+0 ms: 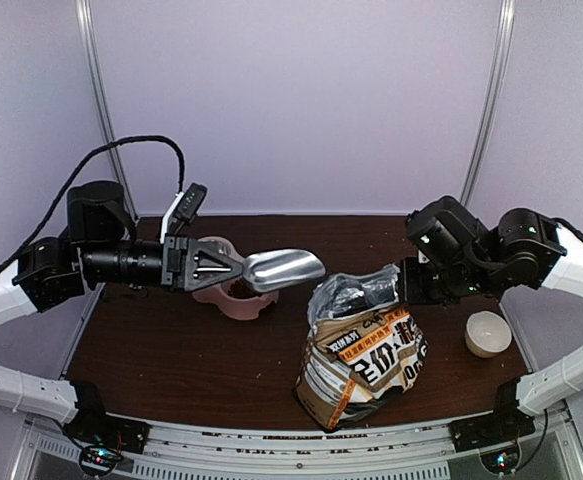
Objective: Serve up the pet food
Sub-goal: Move the pet food to the center of the board, then adjust the pet food bag at the center of the board.
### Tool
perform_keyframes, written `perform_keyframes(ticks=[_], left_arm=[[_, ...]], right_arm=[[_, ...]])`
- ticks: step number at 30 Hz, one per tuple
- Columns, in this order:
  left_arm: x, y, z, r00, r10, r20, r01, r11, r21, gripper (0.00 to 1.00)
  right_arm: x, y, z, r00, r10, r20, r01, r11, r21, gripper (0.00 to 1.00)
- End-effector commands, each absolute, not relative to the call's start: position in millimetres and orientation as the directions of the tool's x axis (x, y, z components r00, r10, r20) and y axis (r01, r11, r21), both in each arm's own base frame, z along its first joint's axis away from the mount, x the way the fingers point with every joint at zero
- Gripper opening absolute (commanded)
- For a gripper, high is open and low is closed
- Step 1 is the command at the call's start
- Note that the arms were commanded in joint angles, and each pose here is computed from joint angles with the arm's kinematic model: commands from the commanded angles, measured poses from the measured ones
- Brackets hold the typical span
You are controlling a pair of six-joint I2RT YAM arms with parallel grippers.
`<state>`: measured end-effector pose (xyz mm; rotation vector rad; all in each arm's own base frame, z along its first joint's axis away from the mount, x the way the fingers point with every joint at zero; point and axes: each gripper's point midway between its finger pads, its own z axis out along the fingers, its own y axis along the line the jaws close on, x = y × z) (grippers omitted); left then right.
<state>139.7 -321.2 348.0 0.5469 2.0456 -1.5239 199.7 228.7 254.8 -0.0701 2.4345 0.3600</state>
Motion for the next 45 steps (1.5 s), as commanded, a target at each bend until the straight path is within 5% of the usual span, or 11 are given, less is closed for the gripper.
perform_keyframes(ticks=[1,5,14,21,22,25,27,37,45], left_arm=[[139,-306,358,-0.729,-0.014,-0.684,0.657,0.266,-0.706,0.0],[140,-299,364,-0.718,-0.037,-0.695,0.667,0.251,-0.702,0.0],[134,-302,386,-0.671,-0.045,-0.74,0.728,0.152,-0.669,0.0],[138,-294,388,-0.668,-0.094,-0.738,0.719,0.177,-0.672,0.0],[139,-292,387,-0.668,-0.101,-0.737,0.715,0.186,-0.674,0.0],[142,-286,382,-0.669,-0.123,-0.733,0.701,0.222,-0.678,0.0],[144,-281,379,-0.668,-0.146,-0.73,0.691,0.244,-0.681,0.0],[149,-261,371,-0.673,-0.242,-0.699,0.638,0.288,-0.714,0.0],[151,-254,371,-0.676,-0.269,-0.686,0.615,0.306,-0.726,0.0]], right_arm=[[220,240,282,-0.726,0.099,-0.68,-0.145,0.946,0.291,0.0],[259,252,323,-0.646,0.132,-0.752,-0.24,0.9,0.364,0.0],[315,365,352,-0.477,-0.219,-0.851,-0.721,0.652,0.236,0.0],[343,410,356,-0.444,-0.258,-0.858,-0.771,0.598,0.219,0.0],[347,405,354,-0.452,-0.254,-0.855,-0.751,0.626,0.211,0.03],[355,380,350,-0.474,-0.249,-0.844,-0.663,0.732,0.156,0.44],[353,359,351,-0.489,-0.242,-0.838,-0.601,0.789,0.124,0.61],[295,341,329,-0.55,-0.337,-0.764,-0.56,0.827,0.039,0.68],[314,344,274,-0.6,-0.442,-0.667,-0.504,0.856,-0.114,0.7]])
